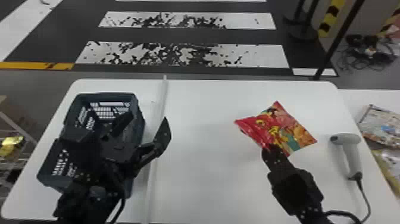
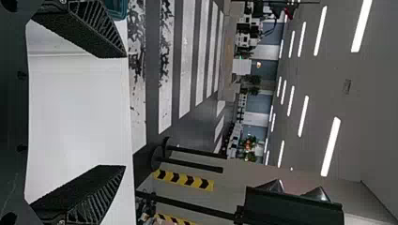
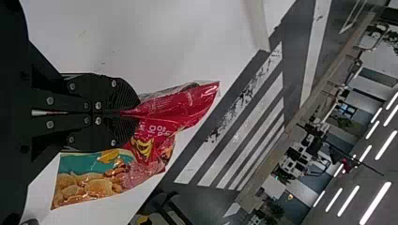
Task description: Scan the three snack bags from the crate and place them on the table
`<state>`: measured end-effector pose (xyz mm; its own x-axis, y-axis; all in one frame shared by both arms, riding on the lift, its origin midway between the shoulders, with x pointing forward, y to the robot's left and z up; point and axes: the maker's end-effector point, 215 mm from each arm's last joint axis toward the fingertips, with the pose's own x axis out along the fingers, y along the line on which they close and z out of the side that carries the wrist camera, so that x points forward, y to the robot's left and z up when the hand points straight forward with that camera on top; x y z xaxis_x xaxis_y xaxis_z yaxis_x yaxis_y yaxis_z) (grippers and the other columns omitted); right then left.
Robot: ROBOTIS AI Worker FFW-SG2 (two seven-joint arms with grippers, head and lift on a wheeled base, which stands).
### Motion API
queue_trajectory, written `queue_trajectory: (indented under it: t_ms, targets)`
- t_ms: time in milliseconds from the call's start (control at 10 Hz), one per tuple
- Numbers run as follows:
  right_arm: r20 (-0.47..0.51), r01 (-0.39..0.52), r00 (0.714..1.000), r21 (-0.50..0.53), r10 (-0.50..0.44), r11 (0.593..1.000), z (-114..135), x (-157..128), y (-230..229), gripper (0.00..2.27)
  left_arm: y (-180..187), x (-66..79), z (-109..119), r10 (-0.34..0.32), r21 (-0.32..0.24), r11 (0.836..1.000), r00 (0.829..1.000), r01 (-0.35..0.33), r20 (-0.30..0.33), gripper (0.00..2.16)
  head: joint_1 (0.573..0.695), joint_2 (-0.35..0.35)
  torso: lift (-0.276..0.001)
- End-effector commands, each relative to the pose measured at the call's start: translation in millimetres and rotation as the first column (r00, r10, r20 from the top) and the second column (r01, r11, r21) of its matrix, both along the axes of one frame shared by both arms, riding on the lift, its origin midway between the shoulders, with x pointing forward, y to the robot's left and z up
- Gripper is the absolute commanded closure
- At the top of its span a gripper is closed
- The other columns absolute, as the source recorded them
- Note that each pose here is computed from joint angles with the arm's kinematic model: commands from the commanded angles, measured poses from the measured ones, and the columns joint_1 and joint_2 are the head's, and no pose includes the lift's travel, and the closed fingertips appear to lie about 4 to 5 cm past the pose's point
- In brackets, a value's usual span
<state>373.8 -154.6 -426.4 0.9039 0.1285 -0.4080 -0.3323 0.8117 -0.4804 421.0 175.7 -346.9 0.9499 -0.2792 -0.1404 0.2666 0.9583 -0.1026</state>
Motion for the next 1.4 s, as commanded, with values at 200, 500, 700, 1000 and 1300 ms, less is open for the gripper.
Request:
queue_trajectory:
  t_ms: [200,500,700,1000,1300]
  targets:
    - [-0.018,0.071,0.997,0.584,-0.075,0.809,72,19,-8,2.25,-5,-8.8,7,-0.005,-0.006,1.0,1.0,0.005,0.007,0.03,0.695,0.032,-0.062]
    - [-0.05,0.101,0.992,0.87,-0.119,0.482,99,22,-50,2.25,-3,-17.5,8,-0.009,0.003,1.0,1.0,0.009,0.01,0.03,0.695,-0.013,-0.062]
    - [-0.148,0.171,0.983,0.954,-0.11,0.247,78,14,-71,2.25,-8,-19.9,8,-0.018,0.001,1.0,1.0,0.018,0.01,0.03,0.695,-0.041,-0.062]
    - [-0.235,0.24,0.969,0.969,-0.081,0.058,52,4,-91,2.25,-18,-19.0,11,-0.032,0.015,0.999,0.999,0.032,0.018,0.03,0.695,-0.097,-0.062]
    - [-0.279,0.286,0.952,0.957,-0.125,0.047,32,1,-109,2.25,-24,-16.7,12,-0.039,0.022,0.999,0.999,0.039,0.022,0.03,0.695,-0.149,-0.062]
